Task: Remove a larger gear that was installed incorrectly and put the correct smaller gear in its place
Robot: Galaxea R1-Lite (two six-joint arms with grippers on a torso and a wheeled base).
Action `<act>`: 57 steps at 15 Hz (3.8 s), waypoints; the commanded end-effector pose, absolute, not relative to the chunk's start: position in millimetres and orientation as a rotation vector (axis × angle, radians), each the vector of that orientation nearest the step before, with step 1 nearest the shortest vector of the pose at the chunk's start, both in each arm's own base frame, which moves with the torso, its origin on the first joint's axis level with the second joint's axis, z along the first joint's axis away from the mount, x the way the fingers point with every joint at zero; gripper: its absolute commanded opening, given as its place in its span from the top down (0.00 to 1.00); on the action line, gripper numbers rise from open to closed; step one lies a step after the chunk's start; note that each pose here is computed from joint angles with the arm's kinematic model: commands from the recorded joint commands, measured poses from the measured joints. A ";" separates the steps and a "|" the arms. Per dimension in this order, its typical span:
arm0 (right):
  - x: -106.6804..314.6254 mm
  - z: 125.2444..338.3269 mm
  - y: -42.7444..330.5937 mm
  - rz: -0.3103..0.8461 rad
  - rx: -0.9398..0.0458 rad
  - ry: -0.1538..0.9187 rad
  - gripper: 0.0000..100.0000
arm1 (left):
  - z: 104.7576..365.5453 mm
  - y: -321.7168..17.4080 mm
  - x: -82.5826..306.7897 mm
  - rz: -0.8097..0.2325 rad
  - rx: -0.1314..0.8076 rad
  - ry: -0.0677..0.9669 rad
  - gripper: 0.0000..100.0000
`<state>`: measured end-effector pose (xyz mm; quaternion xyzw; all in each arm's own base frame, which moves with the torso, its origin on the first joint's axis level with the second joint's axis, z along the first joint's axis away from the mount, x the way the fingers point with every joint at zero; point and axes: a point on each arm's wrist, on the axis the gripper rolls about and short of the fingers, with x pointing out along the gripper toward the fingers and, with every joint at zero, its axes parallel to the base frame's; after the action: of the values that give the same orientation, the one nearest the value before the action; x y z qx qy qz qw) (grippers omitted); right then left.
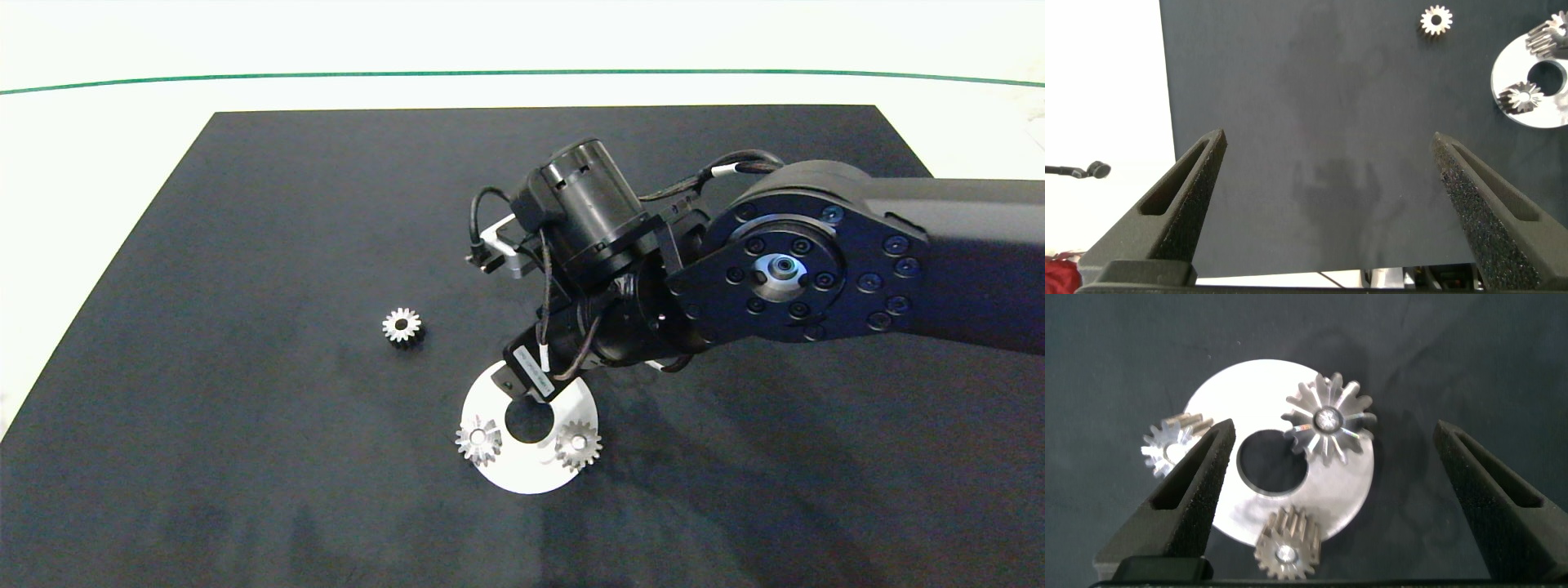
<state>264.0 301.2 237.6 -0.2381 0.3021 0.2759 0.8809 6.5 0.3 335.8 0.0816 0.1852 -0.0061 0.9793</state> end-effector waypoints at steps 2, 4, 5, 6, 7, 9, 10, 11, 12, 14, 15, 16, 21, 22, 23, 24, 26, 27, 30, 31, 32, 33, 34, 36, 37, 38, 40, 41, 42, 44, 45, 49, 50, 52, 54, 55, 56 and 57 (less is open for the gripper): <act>274.6 221.3 311.3 0.568 -0.512 0.653 0.00 | 335.6 0.3 6.0 -0.013 0.165 0.376 0.00; 276.2 218.5 312.2 0.565 -0.516 0.658 0.00 | 335.3 0.3 6.2 -0.012 0.167 0.378 0.00; 277.8 215.3 313.0 0.563 -0.519 0.665 0.00 | 335.3 0.3 6.2 -0.012 0.167 0.378 0.00; 281.1 212.8 311.9 0.555 -0.519 0.671 0.00 | 335.3 0.3 6.2 -0.012 0.165 0.378 0.00; 282.3 212.2 311.3 0.552 -0.519 0.673 0.00 | 335.6 0.3 6.0 -0.012 0.167 0.377 0.00; 284.9 211.5 309.4 0.545 -0.515 0.677 0.00 | 335.6 0.3 5.5 -0.011 0.165 0.375 0.00; 285.9 211.9 308.6 0.542 -0.515 0.676 0.00 | 335.6 0.3 5.5 -0.012 0.167 0.375 0.00; 285.6 212.6 308.4 0.543 -0.512 0.675 0.00 | 335.6 0.3 5.5 -0.012 0.167 0.375 0.00; 285.9 212.0 308.7 0.543 -0.512 0.675 0.00 | 335.6 0.3 5.5 -0.012 0.167 0.375 0.00; 285.7 211.1 309.4 0.545 -0.514 0.676 0.00 | 335.6 0.3 5.5 -0.012 0.167 0.375 0.00; 285.4 211.4 309.1 0.545 -0.514 0.676 0.00 | 335.3 0.3 5.7 -0.012 0.167 0.377 0.00; 285.4 211.4 309.1 0.545 -0.514 0.676 0.02 | 335.6 0.3 5.5 -0.012 0.167 0.375 0.00; 285.0 209.8 309.6 0.544 -0.518 0.680 0.12 | 335.6 0.3 5.5 -0.012 0.167 0.375 0.00; 285.1 209.5 309.6 0.544 -0.518 0.680 0.14 | 335.6 0.3 5.0 -0.011 0.167 0.374 0.00; 285.3 209.3 309.9 0.546 -0.517 0.681 0.17 | 335.6 0.3 4.0 -0.011 0.167 0.370 0.00; 285.5 208.2 310.1 0.546 -0.519 0.683 0.18 | 335.6 0.3 3.5 -0.011 0.167 0.369 0.00; 285.5 208.6 310.2 0.546 -0.518 0.682 0.23 | 335.6 0.3 3.0 -0.011 0.167 0.367 0.00; 285.1 208.6 310.6 0.547 -0.519 0.682 0.24 | 335.6 0.3 3.0 -0.011 0.167 0.367 0.00; 285.7 207.9 311.3 0.548 -0.516 0.677 0.30 | 335.6 0.3 1.4 -0.013 0.179 0.363 0.00; 285.3 207.9 311.8 0.548 -0.517 0.676 0.33 | 335.7 0.3 0.9 -0.014 0.183 0.361 0.00; 285.4 207.3 312.0 0.549 -0.517 0.677 0.35 | 335.7 0.3 0.9 -0.014 0.183 0.361 0.00; 284.7 207.5 312.2 0.550 -0.517 0.677 0.36 | 335.7 0.3 0.4 -0.013 0.183 0.360 0.00; 284.7 207.2 312.1 0.550 -0.518 0.678 0.39 | 335.7 0.3 0.4 -0.013 0.183 0.360 0.00; 284.2 207.2 312.6 0.552 -0.519 0.678 0.42 | 335.7 0.3 0.4 -0.013 0.183 0.360 0.00; 284.2 207.2 312.5 0.550 -0.519 0.678 0.45 | 335.7 0.3 0.4 -0.013 0.183 0.360 0.00; 284.1 205.6 312.3 0.549 -0.523 0.683 0.47 | 335.7 0.3 0.4 -0.013 0.183 0.360 0.00; 283.4 202.7 311.6 0.548 -0.530 0.693 0.51 | 335.7 0.3 0.4 -0.013 0.183 0.360 0.00; 283.4 202.3 311.5 0.546 -0.531 0.694 0.53 | 335.7 0.3 0.4 -0.013 0.183 0.360 0.00; 283.4 202.3 311.5 0.546 -0.531 0.694 0.54 | 335.7 0.3 0.4 -0.013 0.183 0.360 0.00; 283.4 202.7 311.6 0.547 -0.530 0.693 0.59 | 335.7 0.3 -0.1 -0.013 0.185 0.358 0.00; 283.2 203.3 311.3 0.546 -0.528 0.692 0.60 | 335.7 0.3 -1.2 -0.013 0.185 0.355 0.00; 279.2 209.7 310.6 0.553 -0.524 0.678 0.60 | 335.7 0.3 -1.2 -0.013 0.185 0.355 0.00; 275.8 214.1 310.6 0.559 -0.521 0.668 0.60 | 335.7 0.3 -1.2 -0.013 0.185 0.355 0.00; 269.7 218.8 312.3 0.572 -0.518 0.656 0.60 | 335.7 0.3 -1.2 -0.013 0.185 0.355 0.00; 266.0 223.8 311.7 0.578 -0.514 0.645 0.60 | 335.7 0.3 -1.2 -0.012 0.185 0.355 0.00; 263.6 225.9 311.8 0.583 -0.513 0.640 0.60 | 335.7 0.3 -1.2 -0.012 0.185 0.355 0.00; 261.8 229.7 309.5 0.582 -0.511 0.633 0.60 | 335.7 0.3 -1.2 -0.012 0.185 0.355 0.00; 259.9 234.2 307.3 0.584 -0.503 0.625 0.60 | 335.7 0.3 -1.2 -0.013 0.185 0.355 0.00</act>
<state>263.6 311.3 225.9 -0.2452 0.3071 0.2797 0.8760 -1.5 0.3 336.2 0.0914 0.1731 -0.0063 0.9806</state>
